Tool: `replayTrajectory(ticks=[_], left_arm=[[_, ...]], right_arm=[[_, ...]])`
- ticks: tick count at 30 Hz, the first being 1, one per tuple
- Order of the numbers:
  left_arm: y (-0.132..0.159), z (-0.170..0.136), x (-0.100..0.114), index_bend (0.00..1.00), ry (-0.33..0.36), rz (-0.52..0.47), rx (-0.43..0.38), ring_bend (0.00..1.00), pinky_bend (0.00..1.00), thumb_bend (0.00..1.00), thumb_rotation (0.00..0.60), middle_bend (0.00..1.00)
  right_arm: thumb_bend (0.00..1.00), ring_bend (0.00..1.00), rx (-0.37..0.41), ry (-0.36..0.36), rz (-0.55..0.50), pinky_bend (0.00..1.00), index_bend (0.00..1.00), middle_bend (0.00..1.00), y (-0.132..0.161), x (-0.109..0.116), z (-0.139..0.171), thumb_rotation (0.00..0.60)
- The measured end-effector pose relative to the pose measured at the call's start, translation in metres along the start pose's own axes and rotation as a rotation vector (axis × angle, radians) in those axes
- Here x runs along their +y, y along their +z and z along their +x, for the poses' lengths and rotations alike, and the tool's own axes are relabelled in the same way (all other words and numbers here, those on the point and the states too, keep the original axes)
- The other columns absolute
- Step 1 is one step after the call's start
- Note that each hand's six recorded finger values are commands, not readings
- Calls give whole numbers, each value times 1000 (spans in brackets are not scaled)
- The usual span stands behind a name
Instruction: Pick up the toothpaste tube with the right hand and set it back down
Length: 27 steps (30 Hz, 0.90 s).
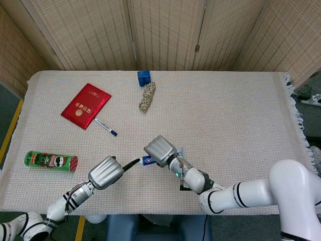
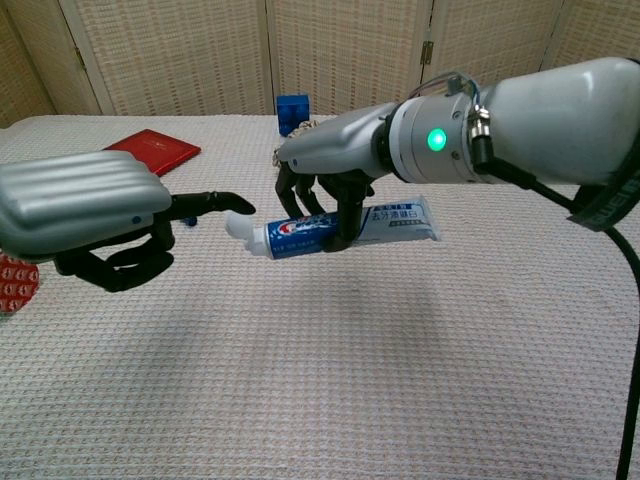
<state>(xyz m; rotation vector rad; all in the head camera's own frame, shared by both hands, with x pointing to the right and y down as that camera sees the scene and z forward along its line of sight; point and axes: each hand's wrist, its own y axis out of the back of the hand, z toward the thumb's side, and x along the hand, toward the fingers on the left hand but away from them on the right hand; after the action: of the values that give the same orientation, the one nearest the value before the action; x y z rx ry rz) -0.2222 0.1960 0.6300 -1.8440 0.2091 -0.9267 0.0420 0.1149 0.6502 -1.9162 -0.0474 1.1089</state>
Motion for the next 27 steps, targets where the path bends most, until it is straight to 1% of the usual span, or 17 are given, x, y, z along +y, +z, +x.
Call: replayTrajectory(ticks=[4,14,27], left_arm=[[-4,-3,-4,99,-16,-2,15,854,691,669,600,878],[-7,-10,-5,106,-21,0,30,854,691,669,600,878],[-10,-11,-9,103,-19,-19,47,845,690,669,600,878]], right_arm=[[809,672,4,-2,-2,666,650,567,0,0,1,600],[809,679,1,-14,-21,672,651,577,-3,2,2,600],[809,680,28,-60,-146,674,657,580,-4,8,6,600]])
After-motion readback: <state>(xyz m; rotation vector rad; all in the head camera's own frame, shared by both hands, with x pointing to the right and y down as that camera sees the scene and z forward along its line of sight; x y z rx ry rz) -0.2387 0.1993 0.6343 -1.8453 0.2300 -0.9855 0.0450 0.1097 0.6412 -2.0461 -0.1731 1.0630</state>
